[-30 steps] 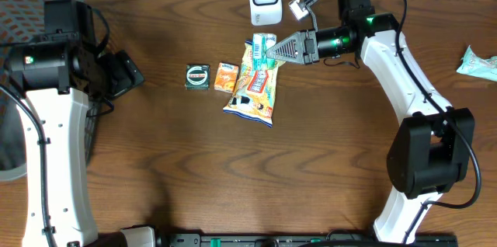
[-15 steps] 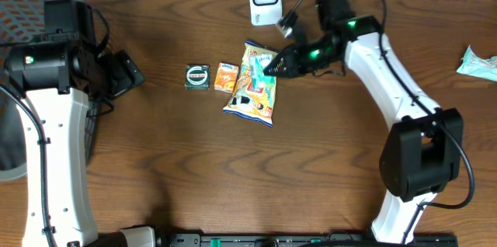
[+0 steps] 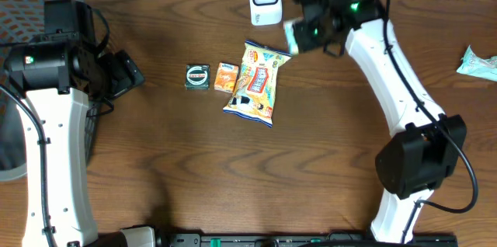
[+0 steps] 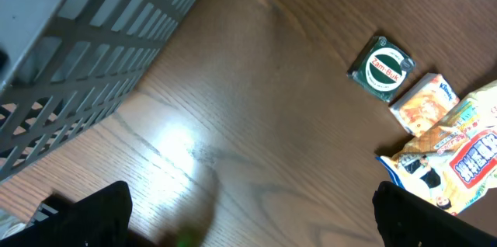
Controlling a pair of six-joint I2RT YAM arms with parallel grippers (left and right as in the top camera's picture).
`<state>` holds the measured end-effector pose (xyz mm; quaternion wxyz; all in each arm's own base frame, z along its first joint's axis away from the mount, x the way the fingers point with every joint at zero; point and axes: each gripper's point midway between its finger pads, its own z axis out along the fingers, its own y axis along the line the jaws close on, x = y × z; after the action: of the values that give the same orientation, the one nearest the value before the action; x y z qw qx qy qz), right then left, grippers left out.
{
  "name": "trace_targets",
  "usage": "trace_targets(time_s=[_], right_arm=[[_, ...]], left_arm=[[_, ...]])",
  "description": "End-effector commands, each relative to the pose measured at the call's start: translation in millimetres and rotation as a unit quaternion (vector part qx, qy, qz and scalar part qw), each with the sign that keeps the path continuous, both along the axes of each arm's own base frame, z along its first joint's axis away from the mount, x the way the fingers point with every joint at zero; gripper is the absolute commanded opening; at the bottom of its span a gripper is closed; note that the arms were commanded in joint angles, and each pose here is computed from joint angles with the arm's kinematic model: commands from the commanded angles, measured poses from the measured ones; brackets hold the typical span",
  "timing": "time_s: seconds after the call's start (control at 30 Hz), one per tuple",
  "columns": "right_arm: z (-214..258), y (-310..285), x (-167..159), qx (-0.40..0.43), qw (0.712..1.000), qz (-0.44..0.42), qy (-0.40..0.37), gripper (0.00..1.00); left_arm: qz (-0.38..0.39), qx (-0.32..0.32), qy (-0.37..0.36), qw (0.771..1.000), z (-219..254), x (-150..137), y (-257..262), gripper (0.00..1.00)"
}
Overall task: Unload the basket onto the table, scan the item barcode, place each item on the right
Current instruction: 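Hold the wipes pack under the scanner with the right gripper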
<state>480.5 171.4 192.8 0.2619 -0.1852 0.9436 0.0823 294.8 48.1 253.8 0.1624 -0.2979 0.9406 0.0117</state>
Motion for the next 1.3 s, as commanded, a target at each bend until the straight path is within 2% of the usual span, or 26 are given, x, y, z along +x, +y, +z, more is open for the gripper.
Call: trace_targets(time_s=[0.0,0.13,0.23,0.37,0.6,0.8,1.07,1.27], right_arm=[[3,6,32,-0.033,0.999,0.015,-0.040,0.01],[13,15,84,-0.056,0.988,0.039,-0.142,0.01],[20,32,123,-0.104,0.957,0.112,-0.246,0.01],[10,48,147,-0.163,0.920,0.177,-0.308,0.01],[-24,54,172,-0.292,0.870,0.200,-0.343,0.01],[-70,59,177,-0.460,0.790,0.251,-0.319,0.01],[-52,50,182,-0.479,0.784,0.210,-0.333,0.01],[-14,51,180,-0.429,0.811,0.163,-0.364,0.01]], left_arm=[[0.004,0.001,0.008,1.000,-4,-1,1,0.97],[0.004,0.001,0.008,1.000,-4,-1,2,0.97],[0.004,0.001,0.008,1.000,-4,-1,2,0.98],[0.004,0.001,0.008,1.000,-4,-1,2,0.97],[0.004,0.001,0.008,1.000,-4,-1,2,0.98],[0.004,0.001,0.008,1.000,-4,-1,2,0.98],[0.004,0.001,0.008,1.000,-4,-1,1,0.98],[0.004,0.001,0.008,1.000,-4,-1,2,0.98]])
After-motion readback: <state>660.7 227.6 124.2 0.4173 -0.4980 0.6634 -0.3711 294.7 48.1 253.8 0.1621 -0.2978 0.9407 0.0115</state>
